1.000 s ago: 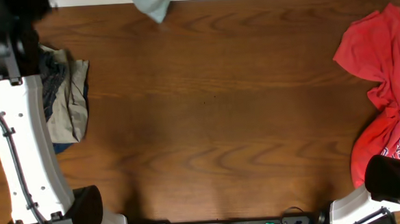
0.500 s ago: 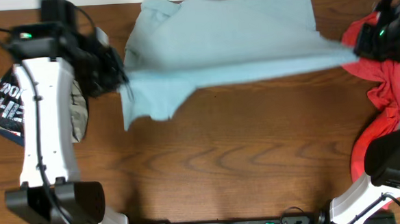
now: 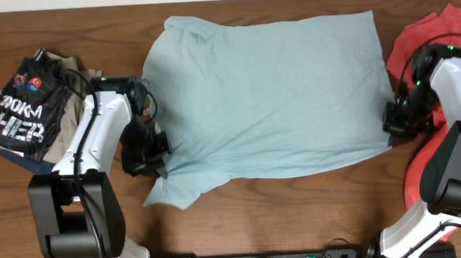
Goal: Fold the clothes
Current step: 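Lay the blue shirt flat on the table with both grippers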
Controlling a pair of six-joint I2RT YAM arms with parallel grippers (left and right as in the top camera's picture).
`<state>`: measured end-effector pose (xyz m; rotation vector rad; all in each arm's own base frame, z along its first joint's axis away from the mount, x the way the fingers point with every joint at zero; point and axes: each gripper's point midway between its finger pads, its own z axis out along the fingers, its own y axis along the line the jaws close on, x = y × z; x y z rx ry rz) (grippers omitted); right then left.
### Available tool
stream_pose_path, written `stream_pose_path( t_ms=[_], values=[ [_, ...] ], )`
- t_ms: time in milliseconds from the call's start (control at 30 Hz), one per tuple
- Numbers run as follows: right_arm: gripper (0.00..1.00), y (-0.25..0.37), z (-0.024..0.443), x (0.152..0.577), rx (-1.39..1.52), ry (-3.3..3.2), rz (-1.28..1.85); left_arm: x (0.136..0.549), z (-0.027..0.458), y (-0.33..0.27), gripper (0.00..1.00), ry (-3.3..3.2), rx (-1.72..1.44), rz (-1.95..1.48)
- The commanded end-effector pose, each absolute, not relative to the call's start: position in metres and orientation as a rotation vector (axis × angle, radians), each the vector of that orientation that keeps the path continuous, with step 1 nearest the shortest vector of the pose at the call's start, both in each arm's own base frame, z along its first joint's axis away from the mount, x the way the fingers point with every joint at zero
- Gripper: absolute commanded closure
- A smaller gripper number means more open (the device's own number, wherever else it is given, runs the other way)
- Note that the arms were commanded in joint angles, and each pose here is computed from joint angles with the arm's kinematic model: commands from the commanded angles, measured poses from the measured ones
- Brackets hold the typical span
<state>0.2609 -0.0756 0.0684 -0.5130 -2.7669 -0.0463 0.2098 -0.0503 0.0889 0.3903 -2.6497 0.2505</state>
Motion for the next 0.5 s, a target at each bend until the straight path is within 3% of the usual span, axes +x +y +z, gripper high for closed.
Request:
stream_pose_path(
  t_ms=[0, 267, 467],
  values=[
    [0.99, -0.090, 0.066, 0.245, -0.582, -2.712, 0.069, 0.202, 0.086, -0.043, 0.94, -2.647, 0.371, 0.201],
    [0.99, -0.096, 0.081, 0.234, -0.636, -2.701, 0.114, 0.187, 0.102, -0.040, 0.94, -2.691, 0.383, 0.193],
    [0.99, -0.097, 0.089, 0.248, -0.675, -2.802, 0.103, 0.213, 0.112, -0.040, 0.94, -2.887, 0.407, 0.248]
  ],
)
